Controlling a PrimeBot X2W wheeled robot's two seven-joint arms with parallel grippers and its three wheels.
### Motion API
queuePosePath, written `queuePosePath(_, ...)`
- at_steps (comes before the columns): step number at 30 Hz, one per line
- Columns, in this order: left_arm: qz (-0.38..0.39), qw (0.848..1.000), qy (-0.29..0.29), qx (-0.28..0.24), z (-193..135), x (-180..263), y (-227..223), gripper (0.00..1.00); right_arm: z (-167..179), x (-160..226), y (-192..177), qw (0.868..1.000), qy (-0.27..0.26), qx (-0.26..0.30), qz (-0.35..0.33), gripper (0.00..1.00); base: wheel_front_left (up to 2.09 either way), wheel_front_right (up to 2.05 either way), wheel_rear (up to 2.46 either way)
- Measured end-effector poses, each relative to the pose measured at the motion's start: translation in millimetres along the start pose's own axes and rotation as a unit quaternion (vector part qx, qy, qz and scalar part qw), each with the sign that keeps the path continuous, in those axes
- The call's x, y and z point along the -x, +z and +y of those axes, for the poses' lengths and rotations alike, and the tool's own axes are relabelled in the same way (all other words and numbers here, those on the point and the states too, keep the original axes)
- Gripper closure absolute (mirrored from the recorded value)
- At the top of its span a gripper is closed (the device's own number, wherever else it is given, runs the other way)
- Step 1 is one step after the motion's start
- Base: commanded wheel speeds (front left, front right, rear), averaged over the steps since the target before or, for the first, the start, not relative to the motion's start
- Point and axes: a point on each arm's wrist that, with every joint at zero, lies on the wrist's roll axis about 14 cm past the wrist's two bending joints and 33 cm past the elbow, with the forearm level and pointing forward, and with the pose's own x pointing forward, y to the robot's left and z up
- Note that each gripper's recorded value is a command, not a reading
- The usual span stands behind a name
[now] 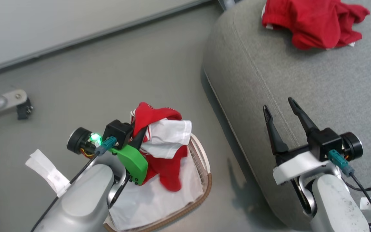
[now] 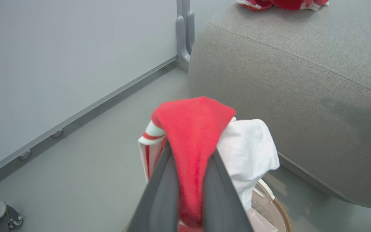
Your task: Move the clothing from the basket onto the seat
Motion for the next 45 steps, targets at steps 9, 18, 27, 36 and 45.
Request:
queuePosePath(9,-0.121,0.981,0.010,-0.150,4,31,132,1.00,19,23,40,0.998,0.024,-0.005,-0.052,0.00,0.00,0.00,0.00)
queuePosePath(18,-0.203,0.944,0.033,-0.257,-6,70,248,1.00,39,33,79,0.993,0.053,0.001,-0.107,0.00,0.00,0.00,0.00)
queuePosePath(27,-0.257,0.917,0.036,-0.302,-28,89,313,1.00,76,30,98,0.985,0.110,0.018,-0.130,0.00,0.00,0.00,0.00)
queuePosePath(36,-0.282,0.903,0.015,-0.325,-53,100,330,1.00,104,8,129,0.973,0.155,0.060,-0.162,0.00,0.00,0.00,0.00)
queuePosePath(45,-0.288,0.897,-0.006,-0.335,-71,110,326,1.00,124,-9,143,0.959,0.214,0.083,-0.164,0.00,0.00,0.00,0.00)
